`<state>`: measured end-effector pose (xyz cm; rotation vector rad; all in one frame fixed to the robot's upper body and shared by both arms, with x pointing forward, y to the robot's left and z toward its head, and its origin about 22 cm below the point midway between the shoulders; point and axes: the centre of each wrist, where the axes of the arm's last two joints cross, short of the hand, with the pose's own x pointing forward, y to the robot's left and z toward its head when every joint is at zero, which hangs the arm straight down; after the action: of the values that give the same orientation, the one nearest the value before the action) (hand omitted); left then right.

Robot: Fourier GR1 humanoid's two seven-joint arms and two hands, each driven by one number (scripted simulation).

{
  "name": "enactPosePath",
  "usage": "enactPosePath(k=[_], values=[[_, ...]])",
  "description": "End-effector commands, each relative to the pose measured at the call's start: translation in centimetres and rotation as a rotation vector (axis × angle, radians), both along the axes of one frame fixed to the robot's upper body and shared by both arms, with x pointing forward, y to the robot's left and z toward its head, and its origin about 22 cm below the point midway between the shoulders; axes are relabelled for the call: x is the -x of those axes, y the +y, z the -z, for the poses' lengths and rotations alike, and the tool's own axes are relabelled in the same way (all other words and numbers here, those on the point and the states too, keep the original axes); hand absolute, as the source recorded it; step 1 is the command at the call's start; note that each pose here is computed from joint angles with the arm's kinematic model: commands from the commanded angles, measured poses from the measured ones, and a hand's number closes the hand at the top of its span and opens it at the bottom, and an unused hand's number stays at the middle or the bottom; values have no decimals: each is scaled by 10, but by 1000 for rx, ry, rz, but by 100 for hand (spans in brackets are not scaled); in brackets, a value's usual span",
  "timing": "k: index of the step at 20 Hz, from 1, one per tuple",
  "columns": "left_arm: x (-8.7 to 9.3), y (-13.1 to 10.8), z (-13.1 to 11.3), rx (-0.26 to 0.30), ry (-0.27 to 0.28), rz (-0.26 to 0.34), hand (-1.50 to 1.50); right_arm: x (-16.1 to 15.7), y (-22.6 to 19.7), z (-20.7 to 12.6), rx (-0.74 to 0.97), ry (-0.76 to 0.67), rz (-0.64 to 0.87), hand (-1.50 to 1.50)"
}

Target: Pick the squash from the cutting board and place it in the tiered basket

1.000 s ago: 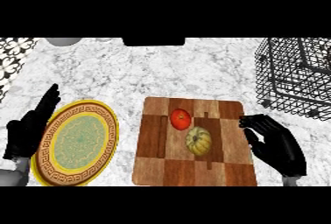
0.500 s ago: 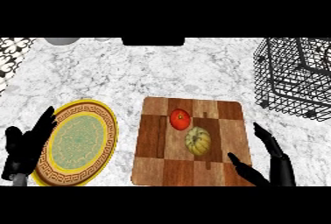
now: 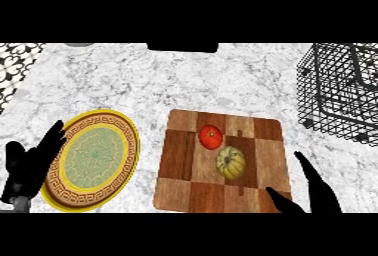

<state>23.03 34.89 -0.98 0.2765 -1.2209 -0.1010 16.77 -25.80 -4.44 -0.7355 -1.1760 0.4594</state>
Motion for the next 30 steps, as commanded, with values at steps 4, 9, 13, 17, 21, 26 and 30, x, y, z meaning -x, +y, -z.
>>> enactPosePath(k=[4, 9, 13, 17, 21, 26, 30], values=[[11, -5, 7, 12, 30, 10, 0, -44, 62, -66, 105, 193, -33, -150], [8, 0, 7, 8, 19, -8, 0, -75, 122, -123, 123, 332, -24, -150], [3, -4, -1, 9, 16, -21, 0, -82, 160, -134, 115, 463, -9, -150], [9, 22, 3, 6, 9, -29, 0, -94, 144, -144, 158, 501, 38, -150], [11, 3, 14, 4, 37, -25, 0, -93, 148, -143, 185, 534, 53, -150], [12, 14, 14, 34, 19, -24, 0, -79, 147, -146, 153, 551, 47, -150], [11, 6, 3, 9, 18, -41, 0, -72, 138, -142, 115, 576, 47, -150]])
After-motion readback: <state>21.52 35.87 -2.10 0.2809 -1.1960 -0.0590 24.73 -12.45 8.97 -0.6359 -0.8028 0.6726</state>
